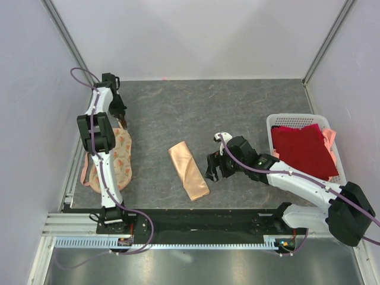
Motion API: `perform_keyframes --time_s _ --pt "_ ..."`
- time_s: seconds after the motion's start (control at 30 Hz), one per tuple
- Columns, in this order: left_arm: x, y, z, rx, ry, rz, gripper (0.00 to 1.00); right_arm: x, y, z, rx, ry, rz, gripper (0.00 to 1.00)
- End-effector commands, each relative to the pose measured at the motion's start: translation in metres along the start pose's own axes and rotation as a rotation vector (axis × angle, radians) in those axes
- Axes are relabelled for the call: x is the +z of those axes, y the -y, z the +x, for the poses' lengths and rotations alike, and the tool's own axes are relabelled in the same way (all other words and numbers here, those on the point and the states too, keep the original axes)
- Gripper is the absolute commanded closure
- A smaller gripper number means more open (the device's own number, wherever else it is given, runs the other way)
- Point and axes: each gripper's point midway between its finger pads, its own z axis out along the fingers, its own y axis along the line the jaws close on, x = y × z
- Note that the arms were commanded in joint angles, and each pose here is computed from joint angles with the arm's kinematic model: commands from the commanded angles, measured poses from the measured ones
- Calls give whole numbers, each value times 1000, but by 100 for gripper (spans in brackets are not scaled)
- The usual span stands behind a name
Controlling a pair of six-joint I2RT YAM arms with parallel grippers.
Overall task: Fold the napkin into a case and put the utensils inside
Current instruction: Pick up the fork from the corner of the board.
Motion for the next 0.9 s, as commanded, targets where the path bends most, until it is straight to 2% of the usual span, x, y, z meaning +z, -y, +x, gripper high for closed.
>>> perform_keyframes --time_s 0.0,0.03,0.13,0.23,0.3,0.37,0.4,0.43,0.47,0.57,0.6,0.63,0.67,0.7,0.77,0.8,0.87 --pt "13 0 21 -3 -83 4 93 2 0 3 -9 -6 -19 9" --pt "9 5 19 -15 -79 21 98 2 -1 5 -9 -14 -24 9" --pt "-19 29 8 -57 -50 145 98 4 -1 11 3 -37 -30 8" --pt "-70 57 -8 -72 13 294 98 3 -5 17 27 -56 -52 7" --pt "-124 79 -17 -54 82 405 98 2 -11 18 42 -64 -81 7" --pt "-156 101 -7 -50 86 535 98 0 -16 17 48 -65 -104 6" --pt "-199 108 -6 -36 142 614 98 0 -18 15 48 -61 -110 6" --pt "-197 120 8 -47 137 677 98 -1 -20 10 42 -52 -116 5" --pt "-215 135 24 -25 114 792 98 -1 -21 8 40 -50 -118 5" --pt "-269 165 69 40 153 1095 98 2 -32 -8 47 -47 -153 4" --pt "-269 162 101 -19 86 1142 98 3 -38 -19 54 -37 -171 4" --pt "-299 184 114 85 163 1285 98 4 -42 -26 80 -29 -185 4" --pt "-303 188 129 88 161 1324 98 8 -47 -33 86 -17 -205 4" --pt "-290 188 156 42 91 1327 98 6 -56 -46 86 6 -237 4" --pt "-318 204 183 98 148 1413 98 9 -60 -61 106 41 -251 4" --pt "-313 208 200 80 112 1413 98 8 -65 -71 99 65 -264 4" --pt "-328 223 229 122 117 1457 98 6 -69 -82 70 95 -280 4"
